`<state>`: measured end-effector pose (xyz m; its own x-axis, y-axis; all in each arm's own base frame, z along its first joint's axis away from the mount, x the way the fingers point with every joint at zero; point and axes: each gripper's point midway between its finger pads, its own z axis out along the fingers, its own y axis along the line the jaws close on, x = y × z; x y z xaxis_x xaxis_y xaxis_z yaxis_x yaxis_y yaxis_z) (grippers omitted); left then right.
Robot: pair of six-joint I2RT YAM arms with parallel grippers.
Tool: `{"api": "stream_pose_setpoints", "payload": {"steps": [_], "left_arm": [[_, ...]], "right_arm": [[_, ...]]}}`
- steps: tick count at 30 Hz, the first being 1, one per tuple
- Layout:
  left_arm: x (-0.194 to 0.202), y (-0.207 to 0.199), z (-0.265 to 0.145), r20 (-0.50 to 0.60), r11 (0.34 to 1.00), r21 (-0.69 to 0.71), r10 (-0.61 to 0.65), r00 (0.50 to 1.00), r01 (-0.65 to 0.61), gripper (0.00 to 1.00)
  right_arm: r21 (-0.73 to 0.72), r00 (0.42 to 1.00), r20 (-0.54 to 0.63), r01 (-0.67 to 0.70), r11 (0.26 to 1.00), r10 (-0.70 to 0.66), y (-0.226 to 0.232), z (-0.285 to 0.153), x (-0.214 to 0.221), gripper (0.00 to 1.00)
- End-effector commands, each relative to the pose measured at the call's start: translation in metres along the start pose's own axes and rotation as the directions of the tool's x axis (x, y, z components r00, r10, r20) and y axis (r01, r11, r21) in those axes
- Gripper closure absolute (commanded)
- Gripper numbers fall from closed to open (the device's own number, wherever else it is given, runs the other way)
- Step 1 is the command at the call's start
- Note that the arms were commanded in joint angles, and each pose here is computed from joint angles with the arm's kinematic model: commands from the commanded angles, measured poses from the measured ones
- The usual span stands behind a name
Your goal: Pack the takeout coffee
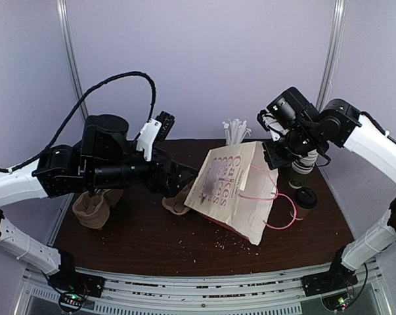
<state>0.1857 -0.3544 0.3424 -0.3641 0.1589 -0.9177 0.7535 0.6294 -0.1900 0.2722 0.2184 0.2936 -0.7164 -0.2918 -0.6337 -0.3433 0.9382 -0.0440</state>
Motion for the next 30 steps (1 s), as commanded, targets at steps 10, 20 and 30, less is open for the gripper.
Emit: {"api": "stream_pose_setpoints", "payload": {"steps": [10,20,30], "left_arm": [[0.004,-0.078,0.034,-0.005,0.944,-0.153,0.294,0.956,-0.291,0.02],[0.031,-0.092,0.071,-0.057,0.892,-0.244,0.377,0.924,-0.379,0.02],[0.028,-0.087,0.09,-0.064,0.83,-0.358,0.435,0.898,-0.427,0.09]], "right_arm": [[-0.022,0.995,0.059,-0.082,0.996,0.083,0.002,0.0,-0.009,1.0],[-0.085,0.988,0.071,-0.129,0.988,0.135,0.012,0.005,-0.009,1.0],[-0.152,0.981,0.073,-0.167,0.974,0.18,0.021,0.005,-0.007,1.0]]}}
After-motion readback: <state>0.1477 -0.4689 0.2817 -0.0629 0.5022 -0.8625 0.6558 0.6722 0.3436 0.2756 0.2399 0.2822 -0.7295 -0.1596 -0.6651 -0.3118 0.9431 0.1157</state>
